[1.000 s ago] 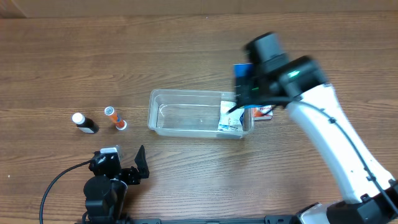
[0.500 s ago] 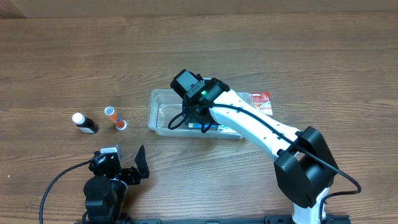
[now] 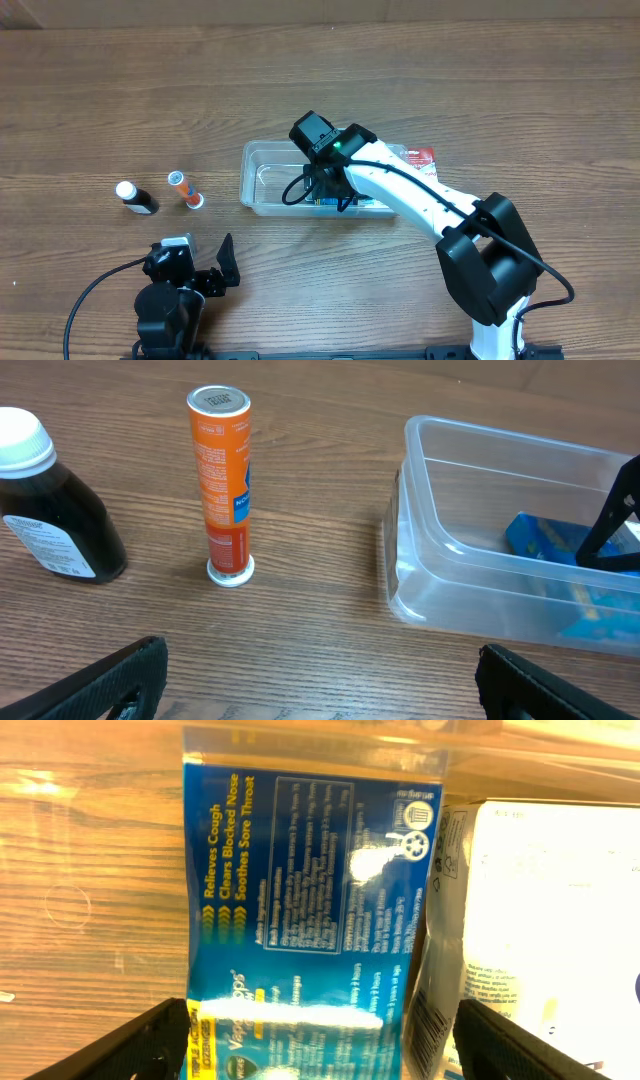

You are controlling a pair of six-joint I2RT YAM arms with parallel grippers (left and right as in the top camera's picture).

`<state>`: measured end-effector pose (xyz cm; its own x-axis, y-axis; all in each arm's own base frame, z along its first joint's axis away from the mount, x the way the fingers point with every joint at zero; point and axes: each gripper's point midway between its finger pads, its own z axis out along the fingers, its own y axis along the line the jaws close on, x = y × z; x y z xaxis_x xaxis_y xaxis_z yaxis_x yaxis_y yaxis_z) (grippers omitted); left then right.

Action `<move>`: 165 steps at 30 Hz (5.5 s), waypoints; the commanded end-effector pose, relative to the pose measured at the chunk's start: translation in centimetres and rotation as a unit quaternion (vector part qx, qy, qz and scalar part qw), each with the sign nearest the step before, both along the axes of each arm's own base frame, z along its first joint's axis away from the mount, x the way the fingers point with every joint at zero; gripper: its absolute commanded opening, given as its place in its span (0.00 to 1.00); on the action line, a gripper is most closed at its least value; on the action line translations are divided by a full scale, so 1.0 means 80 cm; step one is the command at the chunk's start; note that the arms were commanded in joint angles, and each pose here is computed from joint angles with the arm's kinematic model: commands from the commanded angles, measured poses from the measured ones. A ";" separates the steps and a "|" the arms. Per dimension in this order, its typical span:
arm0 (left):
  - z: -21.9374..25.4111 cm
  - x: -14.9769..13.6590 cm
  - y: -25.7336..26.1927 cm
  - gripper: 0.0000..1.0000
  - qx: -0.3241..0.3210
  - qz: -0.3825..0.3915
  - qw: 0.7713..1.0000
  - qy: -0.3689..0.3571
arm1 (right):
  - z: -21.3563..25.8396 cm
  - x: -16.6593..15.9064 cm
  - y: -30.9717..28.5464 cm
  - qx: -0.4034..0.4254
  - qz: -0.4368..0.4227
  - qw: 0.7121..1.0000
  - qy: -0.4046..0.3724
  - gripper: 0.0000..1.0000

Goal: Pack container

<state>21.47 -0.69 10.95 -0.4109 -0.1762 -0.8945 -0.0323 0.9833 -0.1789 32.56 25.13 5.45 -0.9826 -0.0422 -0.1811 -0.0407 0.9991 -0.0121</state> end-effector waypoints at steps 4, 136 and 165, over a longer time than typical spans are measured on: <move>0.001 0.000 0.001 1.00 0.013 -0.003 1.000 -0.005 | 0.171 0.023 -0.028 0.039 -0.005 0.989 -0.141 0.95; 0.001 0.000 0.001 1.00 0.013 -0.003 1.000 -0.005 | 0.138 0.029 0.082 0.125 0.030 0.985 -0.114 0.93; 0.268 0.060 0.025 1.00 0.040 0.043 0.988 0.143 | 0.317 -0.010 -0.345 0.102 -0.352 0.910 -0.195 1.00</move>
